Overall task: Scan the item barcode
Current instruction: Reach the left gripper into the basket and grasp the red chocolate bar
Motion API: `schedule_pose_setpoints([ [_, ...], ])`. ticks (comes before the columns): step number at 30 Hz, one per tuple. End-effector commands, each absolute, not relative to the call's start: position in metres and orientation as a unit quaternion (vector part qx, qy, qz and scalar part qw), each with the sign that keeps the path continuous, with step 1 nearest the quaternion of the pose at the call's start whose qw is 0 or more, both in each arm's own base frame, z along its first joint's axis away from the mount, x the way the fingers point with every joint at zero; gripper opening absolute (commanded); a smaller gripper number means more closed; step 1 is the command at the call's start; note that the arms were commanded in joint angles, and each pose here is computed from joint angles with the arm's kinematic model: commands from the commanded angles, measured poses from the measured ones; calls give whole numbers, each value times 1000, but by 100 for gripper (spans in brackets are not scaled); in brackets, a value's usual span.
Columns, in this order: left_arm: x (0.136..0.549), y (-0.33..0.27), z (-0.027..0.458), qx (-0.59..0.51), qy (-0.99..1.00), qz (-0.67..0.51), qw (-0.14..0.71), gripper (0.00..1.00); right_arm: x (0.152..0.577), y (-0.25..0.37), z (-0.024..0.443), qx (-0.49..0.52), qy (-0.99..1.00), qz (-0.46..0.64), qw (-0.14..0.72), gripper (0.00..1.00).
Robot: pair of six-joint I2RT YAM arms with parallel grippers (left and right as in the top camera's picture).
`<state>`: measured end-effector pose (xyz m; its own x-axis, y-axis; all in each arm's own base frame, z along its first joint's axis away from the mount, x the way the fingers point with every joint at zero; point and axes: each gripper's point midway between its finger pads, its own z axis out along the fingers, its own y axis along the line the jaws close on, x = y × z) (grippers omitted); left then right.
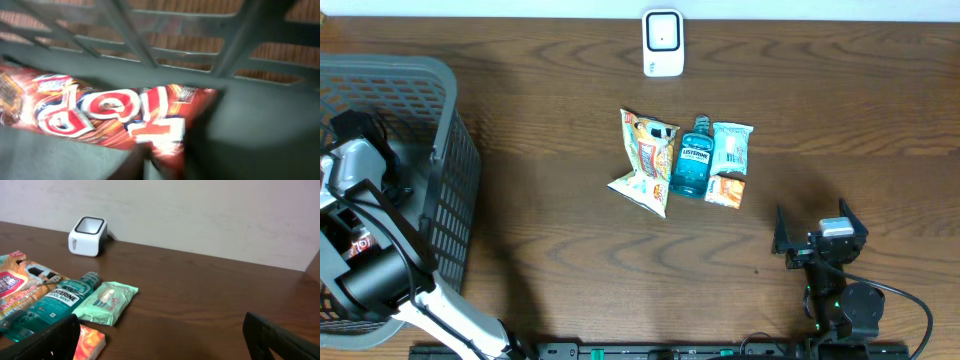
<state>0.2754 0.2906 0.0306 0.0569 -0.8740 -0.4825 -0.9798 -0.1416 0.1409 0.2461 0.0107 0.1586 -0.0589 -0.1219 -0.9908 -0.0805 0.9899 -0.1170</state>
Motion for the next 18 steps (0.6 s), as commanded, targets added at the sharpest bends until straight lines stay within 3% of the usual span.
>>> schedule_pose_setpoints([
  [1,270,295,25,-715,643,253,105,8,246,11,158,-71,728,-15,682,99],
  [10,271,296,26,-692,668,255,99,8,246,11,158,-71,728,-15,682,99],
  [11,271,296,26,-681,680,256,95,15,246,11,158,-71,728,-15,682,99],
  [15,278,300,32,-640,717,260,95,74,246,11,158,-71,728,-15,682,99],
  [16,281,302,35,-632,723,261,96,78,246,11,158,-71,728,-15,682,99],
  [17,283,303,36,-627,728,261,98,89,246,11,158,-71,728,-15,682,99],
  [18,284,304,38,-625,728,262,100,91,246,11,158,-71,728,-15,682,99],
])
